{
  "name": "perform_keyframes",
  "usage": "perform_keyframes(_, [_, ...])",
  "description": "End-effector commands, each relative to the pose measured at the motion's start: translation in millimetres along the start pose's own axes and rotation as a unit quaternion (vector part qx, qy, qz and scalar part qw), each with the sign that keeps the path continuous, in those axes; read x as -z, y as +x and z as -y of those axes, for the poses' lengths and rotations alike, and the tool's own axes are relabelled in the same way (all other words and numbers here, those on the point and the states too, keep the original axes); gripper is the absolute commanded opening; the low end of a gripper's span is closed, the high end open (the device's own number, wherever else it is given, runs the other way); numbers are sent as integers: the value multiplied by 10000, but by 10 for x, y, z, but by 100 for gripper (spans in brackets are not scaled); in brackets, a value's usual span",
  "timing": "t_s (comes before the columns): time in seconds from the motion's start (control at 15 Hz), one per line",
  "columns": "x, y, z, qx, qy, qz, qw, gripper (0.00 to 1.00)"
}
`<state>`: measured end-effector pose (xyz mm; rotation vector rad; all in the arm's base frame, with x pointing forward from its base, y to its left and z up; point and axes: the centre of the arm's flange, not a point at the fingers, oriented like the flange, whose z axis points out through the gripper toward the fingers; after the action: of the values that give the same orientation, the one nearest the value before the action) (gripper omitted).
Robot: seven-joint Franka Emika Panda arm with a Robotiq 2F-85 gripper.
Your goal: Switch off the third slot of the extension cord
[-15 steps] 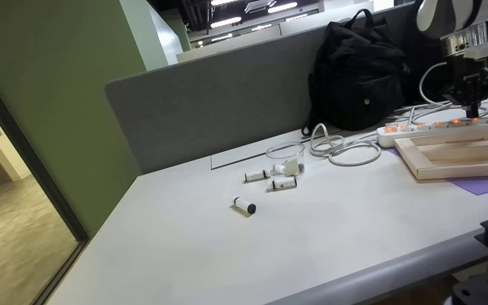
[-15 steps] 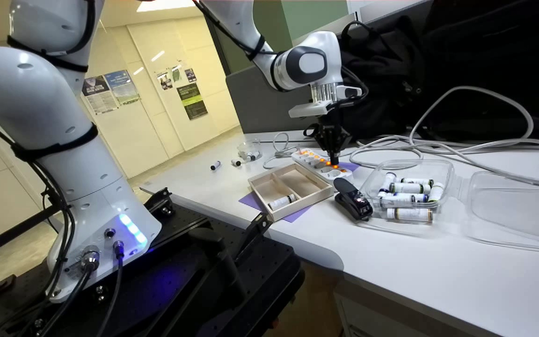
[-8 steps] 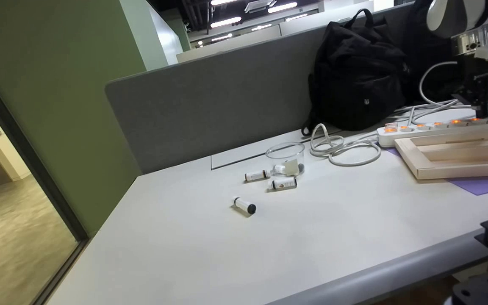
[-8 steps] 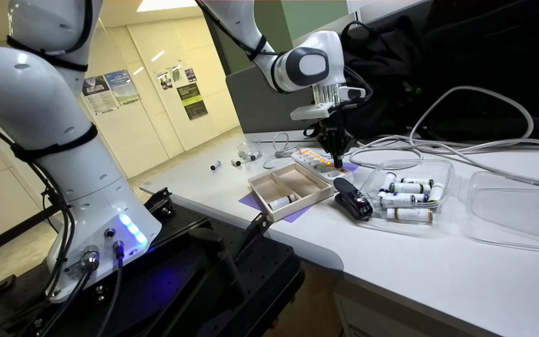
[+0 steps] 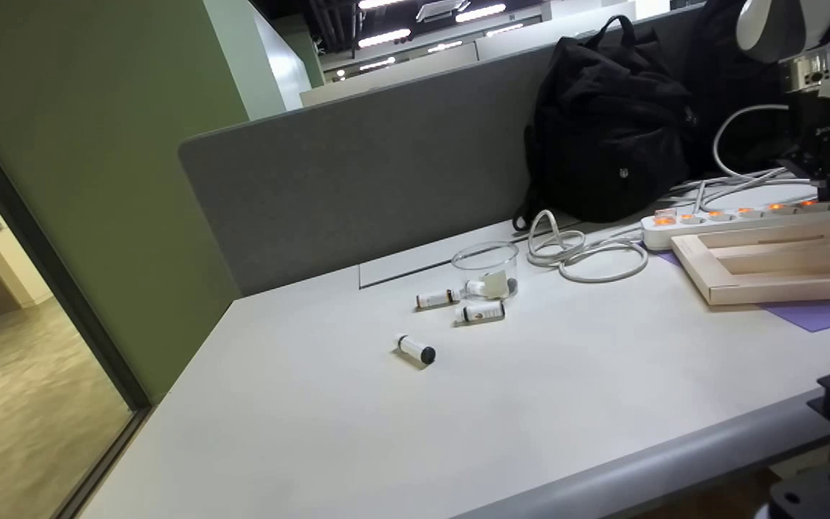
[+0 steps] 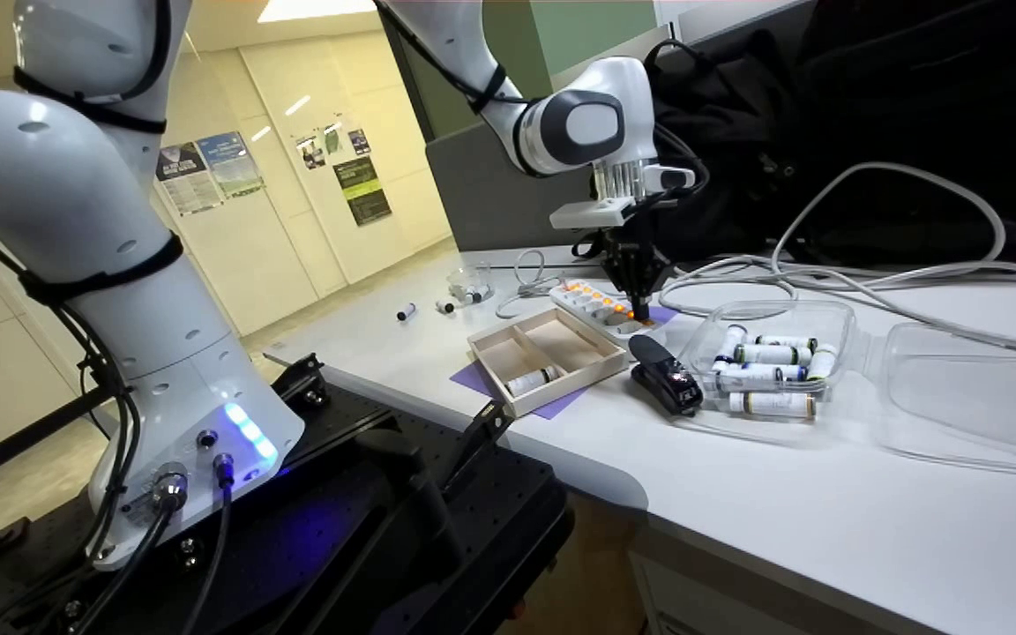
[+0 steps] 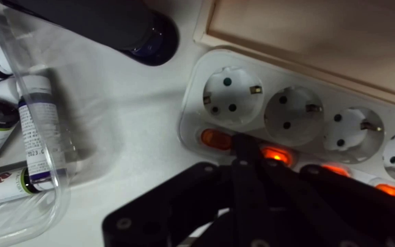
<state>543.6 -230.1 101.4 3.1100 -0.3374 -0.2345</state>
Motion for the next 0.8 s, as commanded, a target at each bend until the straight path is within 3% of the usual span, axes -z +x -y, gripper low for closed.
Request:
perform_keyframes(0.0, [-32,-98,37,-46,219,-169,9996,0])
perform_keyframes(0.73, [74,-44,166,88,555,-522,9971,0])
